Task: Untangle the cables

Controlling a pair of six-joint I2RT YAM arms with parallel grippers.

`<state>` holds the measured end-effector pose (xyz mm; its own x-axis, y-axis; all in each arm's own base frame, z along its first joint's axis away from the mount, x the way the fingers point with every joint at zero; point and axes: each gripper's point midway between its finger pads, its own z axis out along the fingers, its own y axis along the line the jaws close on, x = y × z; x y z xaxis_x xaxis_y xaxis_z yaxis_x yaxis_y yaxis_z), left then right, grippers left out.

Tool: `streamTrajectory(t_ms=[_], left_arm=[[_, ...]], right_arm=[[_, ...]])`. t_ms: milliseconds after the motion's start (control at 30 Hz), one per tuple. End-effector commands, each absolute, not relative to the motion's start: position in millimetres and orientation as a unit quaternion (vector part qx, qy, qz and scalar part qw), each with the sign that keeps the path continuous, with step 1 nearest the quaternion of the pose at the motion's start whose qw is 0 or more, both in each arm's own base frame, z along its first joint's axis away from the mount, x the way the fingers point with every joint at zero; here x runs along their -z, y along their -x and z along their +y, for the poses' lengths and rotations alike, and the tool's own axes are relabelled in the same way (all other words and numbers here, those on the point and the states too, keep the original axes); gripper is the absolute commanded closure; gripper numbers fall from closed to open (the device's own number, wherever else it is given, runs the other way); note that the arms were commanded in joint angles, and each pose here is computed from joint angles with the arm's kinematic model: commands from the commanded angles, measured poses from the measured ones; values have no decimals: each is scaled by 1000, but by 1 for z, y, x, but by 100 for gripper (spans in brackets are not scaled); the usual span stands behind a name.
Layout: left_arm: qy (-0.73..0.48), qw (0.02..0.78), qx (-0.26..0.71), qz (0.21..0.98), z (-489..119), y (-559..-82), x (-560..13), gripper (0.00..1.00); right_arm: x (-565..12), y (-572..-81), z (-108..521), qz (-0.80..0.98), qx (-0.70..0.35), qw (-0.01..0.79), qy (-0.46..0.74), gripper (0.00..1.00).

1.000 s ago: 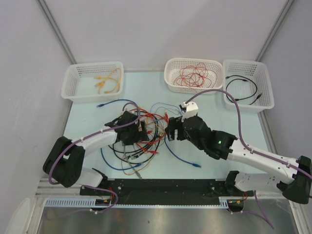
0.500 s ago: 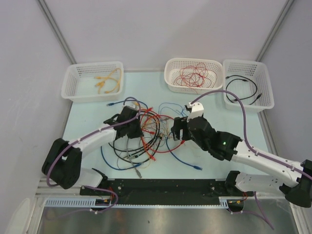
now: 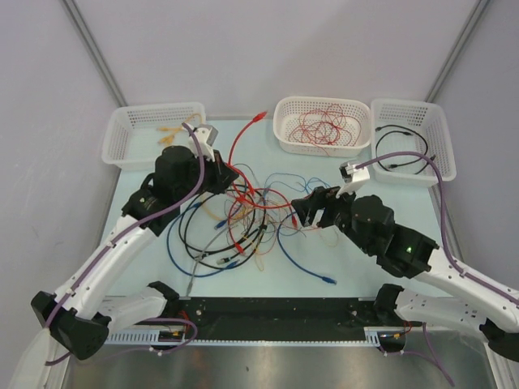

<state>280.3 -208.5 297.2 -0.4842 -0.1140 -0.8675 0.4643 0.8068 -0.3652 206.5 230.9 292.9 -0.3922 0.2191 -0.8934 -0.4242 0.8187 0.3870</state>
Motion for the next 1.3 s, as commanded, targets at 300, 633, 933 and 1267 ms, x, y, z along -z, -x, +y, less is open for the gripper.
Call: streamTrajectory(t_ms=[300,633,933,1267], left_arm=[[-171,493,318,792,-221,-263,-299,100],[-200,468,336,792,-235,-249,-282,100],[-230,444,358,788,-265,-234,-271,100],[-243,444,355,786,-276,-226,-275,100]], right_arm=[[-379,-225,298,659,-458,592,68,20],[-387,-260,330,639,-520,565,48,31],[-378,-264,337,646,-523,554,49,35],[-357,-271,341,672,-507,537,51,60]])
